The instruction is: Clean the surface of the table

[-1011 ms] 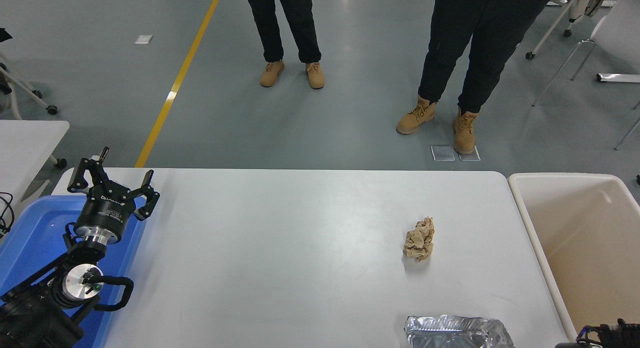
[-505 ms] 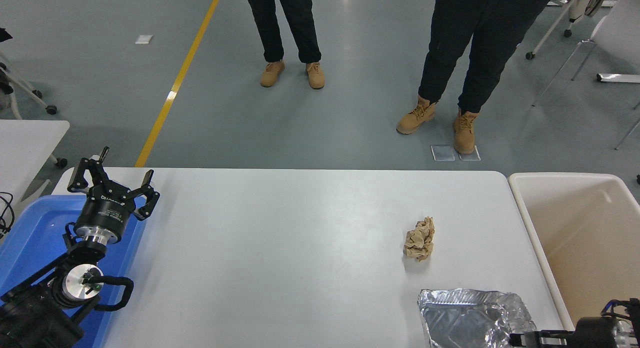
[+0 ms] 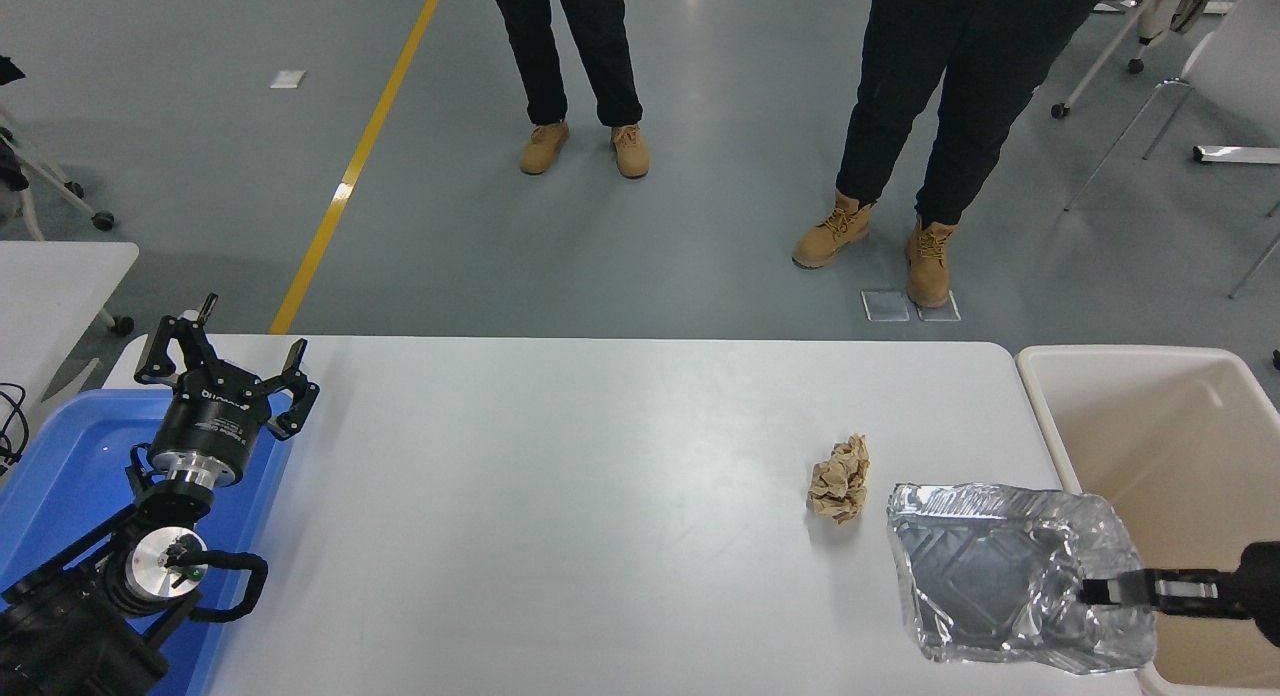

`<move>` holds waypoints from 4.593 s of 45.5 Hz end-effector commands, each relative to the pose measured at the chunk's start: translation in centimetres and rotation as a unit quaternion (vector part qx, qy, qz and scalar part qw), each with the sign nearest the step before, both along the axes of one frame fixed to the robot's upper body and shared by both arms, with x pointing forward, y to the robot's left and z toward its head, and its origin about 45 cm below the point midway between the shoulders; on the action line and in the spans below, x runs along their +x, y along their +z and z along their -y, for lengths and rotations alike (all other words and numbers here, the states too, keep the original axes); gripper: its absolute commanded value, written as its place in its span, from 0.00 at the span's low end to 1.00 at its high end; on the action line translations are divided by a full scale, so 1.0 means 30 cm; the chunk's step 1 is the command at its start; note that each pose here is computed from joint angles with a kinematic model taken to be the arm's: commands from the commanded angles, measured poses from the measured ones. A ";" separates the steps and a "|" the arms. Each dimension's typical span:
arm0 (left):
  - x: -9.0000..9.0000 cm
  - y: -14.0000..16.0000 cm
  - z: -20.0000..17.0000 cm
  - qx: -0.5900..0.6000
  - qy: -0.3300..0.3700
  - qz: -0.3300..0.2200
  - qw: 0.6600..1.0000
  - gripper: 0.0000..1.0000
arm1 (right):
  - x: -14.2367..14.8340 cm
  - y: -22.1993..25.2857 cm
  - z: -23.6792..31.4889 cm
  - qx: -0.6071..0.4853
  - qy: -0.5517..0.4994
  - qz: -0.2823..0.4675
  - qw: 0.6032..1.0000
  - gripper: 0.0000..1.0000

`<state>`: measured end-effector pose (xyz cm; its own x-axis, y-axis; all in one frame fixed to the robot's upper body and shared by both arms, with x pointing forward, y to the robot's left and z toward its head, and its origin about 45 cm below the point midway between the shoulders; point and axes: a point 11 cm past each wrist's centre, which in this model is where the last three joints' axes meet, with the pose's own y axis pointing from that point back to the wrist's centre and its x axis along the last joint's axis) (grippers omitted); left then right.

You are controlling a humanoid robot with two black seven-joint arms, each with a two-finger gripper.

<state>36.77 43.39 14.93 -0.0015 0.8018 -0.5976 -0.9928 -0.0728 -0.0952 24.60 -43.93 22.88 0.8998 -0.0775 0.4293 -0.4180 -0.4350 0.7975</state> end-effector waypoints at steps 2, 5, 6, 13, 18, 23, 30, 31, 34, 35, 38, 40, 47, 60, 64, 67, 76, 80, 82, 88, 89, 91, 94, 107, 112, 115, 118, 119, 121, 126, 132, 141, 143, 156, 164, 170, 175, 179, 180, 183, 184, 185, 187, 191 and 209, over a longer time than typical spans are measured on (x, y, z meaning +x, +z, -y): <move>0.000 0.000 0.000 0.000 0.000 0.000 1.000 0.99 | 0.018 0.101 0.027 -0.004 -0.009 0.005 1.000 0.00; 0.000 0.000 0.000 0.000 0.000 0.000 1.000 0.99 | 0.020 0.116 0.029 -0.004 -0.009 0.007 1.000 0.00; 0.000 0.000 0.000 0.000 0.000 0.000 1.000 0.99 | 0.023 0.120 0.027 -0.004 -0.009 0.007 1.000 0.00; 0.000 0.000 0.000 0.000 0.000 0.000 1.000 0.99 | 0.051 0.145 0.008 0.007 -0.008 0.018 1.000 0.00; 0.000 0.001 -0.001 0.000 0.000 0.000 1.000 0.99 | 0.084 0.174 -0.008 0.026 -0.018 0.033 0.999 0.00; 0.000 0.000 0.000 0.000 0.000 0.000 1.000 0.99 | 0.140 0.192 -0.053 0.038 -0.007 0.049 0.998 0.00; 0.000 0.000 0.000 0.000 0.000 0.000 1.000 0.99 | 0.190 0.225 -0.047 0.046 -0.021 0.068 0.996 0.00; 0.000 0.000 0.000 0.000 0.000 0.000 1.000 0.99 | 0.197 0.226 -0.045 0.046 -0.024 0.068 0.996 0.00; 0.000 0.000 0.000 0.000 0.000 0.000 1.000 0.99 | 0.229 0.228 -0.042 0.048 -0.031 0.073 0.996 0.00; 0.000 0.000 0.000 0.000 0.000 0.000 1.000 0.99 | 0.240 0.232 -0.037 0.050 -0.035 0.076 0.995 0.00; 0.000 0.000 0.000 0.000 0.000 0.000 1.000 0.99 | 0.262 0.236 -0.014 0.053 -0.054 0.080 0.994 0.00; 0.000 0.000 0.000 0.000 0.000 0.000 1.000 0.99 | 0.278 0.241 -0.003 0.058 -0.065 0.084 0.993 0.00; 0.000 0.000 0.000 0.000 0.000 0.000 1.000 0.99 | 0.333 0.225 0.076 0.054 -0.116 0.091 0.988 0.00; 0.000 0.000 0.000 0.000 0.000 0.000 1.000 0.99 | 0.365 0.124 0.277 0.017 -0.219 0.090 0.972 0.00; 0.000 0.000 0.000 0.000 0.000 0.000 1.000 0.99 | 0.356 0.082 0.341 0.008 -0.255 0.087 0.963 0.00; 0.000 0.000 0.000 0.000 0.000 0.000 1.000 0.99 | 0.352 0.074 0.373 0.002 -0.271 0.089 0.958 0.00; 0.000 0.000 0.000 0.000 0.000 0.000 1.000 0.99 | 0.335 0.076 0.480 -0.003 -0.333 0.109 0.937 0.00; 0.000 0.000 0.000 0.000 0.000 0.000 1.000 0.99 | 0.318 0.070 0.529 -0.005 -0.366 0.115 0.924 0.00; 0.000 0.000 0.000 0.000 0.000 0.000 1.000 0.99 | 0.307 0.069 0.554 -0.004 -0.382 0.119 0.916 0.00; 0.000 0.000 0.000 0.000 0.000 0.000 1.000 0.99 | 0.280 0.062 0.605 0.001 -0.424 0.126 0.897 0.00; 0.000 0.000 0.000 0.000 0.000 0.000 1.000 0.99 | 0.275 0.062 0.614 0.002 -0.430 0.127 0.894 0.00; 0.000 0.000 0.000 0.000 0.000 0.000 1.000 0.99 | 0.264 0.062 0.630 0.002 -0.443 0.128 0.887 0.00; 0.000 0.000 0.000 0.000 0.000 0.000 1.000 0.99 | 0.247 0.056 0.651 0.004 -0.459 0.129 0.879 0.00; 0.000 0.000 0.000 0.000 0.000 0.000 1.000 0.99 | 0.164 -0.007 0.698 -0.011 -0.490 0.106 0.865 0.00; 0.000 0.000 0.000 0.000 0.000 0.000 1.000 0.99 | 0.142 -0.026 0.719 -0.019 -0.509 0.102 0.854 0.00; 0.000 0.000 0.000 0.000 0.000 0.000 1.000 0.99 | 0.130 -0.035 0.733 -0.024 -0.524 0.100 0.846 0.00; 0.000 0.000 0.000 0.000 0.000 0.000 1.000 0.99 | 0.120 -0.052 0.741 -0.030 -0.540 0.093 0.836 0.00; 0.000 0.000 0.000 0.000 0.000 0.000 1.000 0.99 | 0.115 -0.060 0.743 -0.031 -0.545 0.090 0.833 0.00; 0.000 0.000 0.000 0.000 0.000 0.000 1.000 0.99 | 0.103 -0.074 0.746 -0.035 -0.553 0.084 0.828 0.00; 0.000 0.000 0.000 0.000 0.000 0.000 1.000 0.99 | 0.091 -0.093 0.751 -0.044 -0.567 0.077 0.819 0.00; -0.002 -0.002 0.000 0.000 0.000 -0.001 1.000 0.99 | 0.083 -0.127 0.743 -0.055 -0.577 0.065 0.812 0.00; 0.000 0.000 0.000 0.000 0.000 0.000 1.000 0.99 | 0.078 -0.208 0.699 -0.058 -0.571 0.048 0.817 0.00; 0.000 0.000 0.000 0.000 0.000 0.000 1.000 0.99 | 0.076 -0.231 0.686 -0.059 -0.570 0.045 0.818 0.00; 0.000 0.000 0.000 0.000 0.000 0.000 1.000 0.99 | 0.079 -0.311 0.631 -0.059 -0.564 0.036 0.823 0.00; 0.000 0.000 0.000 0.000 0.000 0.000 1.000 0.99 | 0.098 -0.352 0.590 -0.056 -0.559 0.037 0.826 0.00; 0.000 0.001 -0.001 0.000 0.000 0.000 1.000 0.99 | 0.115 -0.377 0.560 -0.055 -0.556 0.043 0.828 0.00; 0.000 0.000 0.000 0.000 0.000 0.000 1.000 0.99 | 0.120 -0.392 0.545 -0.057 -0.555 0.042 0.829 0.00; 0.000 0.000 0.000 0.000 0.000 0.000 1.000 0.99 | 0.115 -0.398 0.545 -0.060 -0.556 0.042 0.828 0.00; 0.000 0.001 -0.001 0.000 0.000 0.000 1.000 0.99 | 0.111 -0.401 0.546 -0.061 -0.556 0.042 0.828 0.00; 0.000 0.000 0.000 0.000 0.000 0.000 1.000 0.99 | 0.107 -0.404 0.547 -0.062 -0.557 0.041 0.827 0.00; 0.000 0.000 0.000 0.000 0.000 0.000 1.000 0.99 | 0.105 -0.405 0.548 -0.062 -0.557 0.041 0.827 0.00; 0.000 0.000 0.000 0.000 0.000 0.000 1.000 0.99 | 0.105 -0.405 0.548 -0.062 -0.557 0.041 0.827 0.00; 0.000 0.000 0.000 0.000 0.000 0.000 1.000 0.99 | 0.105 -0.405 0.547 -0.062 -0.557 0.041 0.827 0.00; 0.000 0.000 0.000 0.000 0.000 0.000 1.000 0.99 | 0.102 -0.404 0.550 -0.063 -0.558 0.041 0.827 0.00; 0.000 0.000 0.000 0.000 0.000 0.000 1.000 0.99 | 0.076 -0.432 0.548 -0.070 -0.558 0.035 0.826 0.00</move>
